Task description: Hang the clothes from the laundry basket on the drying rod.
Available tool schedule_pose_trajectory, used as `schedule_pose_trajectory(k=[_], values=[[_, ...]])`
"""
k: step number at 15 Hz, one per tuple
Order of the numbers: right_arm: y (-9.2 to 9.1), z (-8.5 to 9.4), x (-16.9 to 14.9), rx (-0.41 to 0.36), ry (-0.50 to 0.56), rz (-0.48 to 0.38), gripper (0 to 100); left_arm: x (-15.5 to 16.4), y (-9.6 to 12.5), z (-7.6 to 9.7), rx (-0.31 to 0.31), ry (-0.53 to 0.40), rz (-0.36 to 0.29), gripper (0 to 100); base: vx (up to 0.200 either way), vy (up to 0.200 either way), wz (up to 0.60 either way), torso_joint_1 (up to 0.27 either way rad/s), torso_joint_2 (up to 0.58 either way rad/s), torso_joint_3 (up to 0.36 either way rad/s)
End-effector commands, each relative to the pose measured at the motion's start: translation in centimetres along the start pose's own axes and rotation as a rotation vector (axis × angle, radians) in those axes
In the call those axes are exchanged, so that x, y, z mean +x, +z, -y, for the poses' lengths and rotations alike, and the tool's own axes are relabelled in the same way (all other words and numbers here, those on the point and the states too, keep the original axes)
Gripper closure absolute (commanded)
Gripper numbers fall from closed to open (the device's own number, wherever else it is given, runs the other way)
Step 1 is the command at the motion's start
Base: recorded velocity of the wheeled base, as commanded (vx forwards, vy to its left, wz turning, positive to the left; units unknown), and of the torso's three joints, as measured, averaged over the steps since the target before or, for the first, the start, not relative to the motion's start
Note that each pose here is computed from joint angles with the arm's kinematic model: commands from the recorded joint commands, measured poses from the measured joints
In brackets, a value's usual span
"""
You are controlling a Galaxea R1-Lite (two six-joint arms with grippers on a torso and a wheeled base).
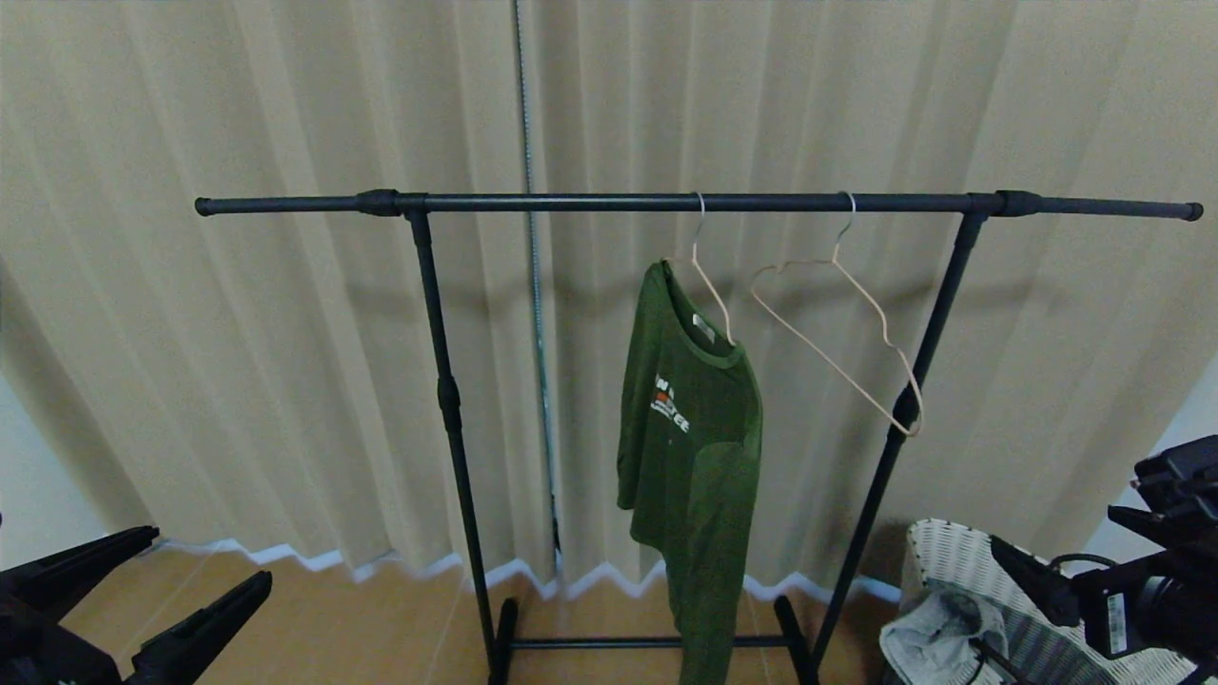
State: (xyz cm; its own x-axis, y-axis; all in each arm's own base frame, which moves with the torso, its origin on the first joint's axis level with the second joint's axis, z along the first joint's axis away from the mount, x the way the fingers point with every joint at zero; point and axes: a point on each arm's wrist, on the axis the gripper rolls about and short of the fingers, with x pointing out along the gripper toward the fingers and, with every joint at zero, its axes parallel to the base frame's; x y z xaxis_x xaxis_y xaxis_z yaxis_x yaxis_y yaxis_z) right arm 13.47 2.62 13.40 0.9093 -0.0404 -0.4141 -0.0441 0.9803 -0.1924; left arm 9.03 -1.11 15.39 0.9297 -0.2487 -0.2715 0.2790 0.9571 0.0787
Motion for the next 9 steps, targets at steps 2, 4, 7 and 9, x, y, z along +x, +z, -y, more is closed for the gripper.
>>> schedule_pose_trajectory(k=[2,4,7,9], values=[[-1.8,-0.3,0.0,-0.006,0.037,-0.013,0,0.0,0.1,-0.1,-0.001,0.011,0.002,0,0.000,0.000,0.00,0.000,0.00,0.000],[-1.9,-0.2,-0.2,-0.002,0.042,0.004,0,0.0,0.1,-0.1,0.000,0.011,0.007,0,0.000,0.000,0.00,0.000,0.00,0.000],[-2.1,-0.2,-0.3,-0.007,0.040,0.000,0,-0.1,0.1,-0.1,0.003,0.009,0.010,0,0.000,0.000,0.00,0.000,0.00,0.000],[-2.3,-0.2,-0.4,-0.040,0.041,-0.001,0,0.0,0.0,0.0,0.002,0.003,0.002,0,0.000,0.000,0.00,0.000,0.00,0.000]])
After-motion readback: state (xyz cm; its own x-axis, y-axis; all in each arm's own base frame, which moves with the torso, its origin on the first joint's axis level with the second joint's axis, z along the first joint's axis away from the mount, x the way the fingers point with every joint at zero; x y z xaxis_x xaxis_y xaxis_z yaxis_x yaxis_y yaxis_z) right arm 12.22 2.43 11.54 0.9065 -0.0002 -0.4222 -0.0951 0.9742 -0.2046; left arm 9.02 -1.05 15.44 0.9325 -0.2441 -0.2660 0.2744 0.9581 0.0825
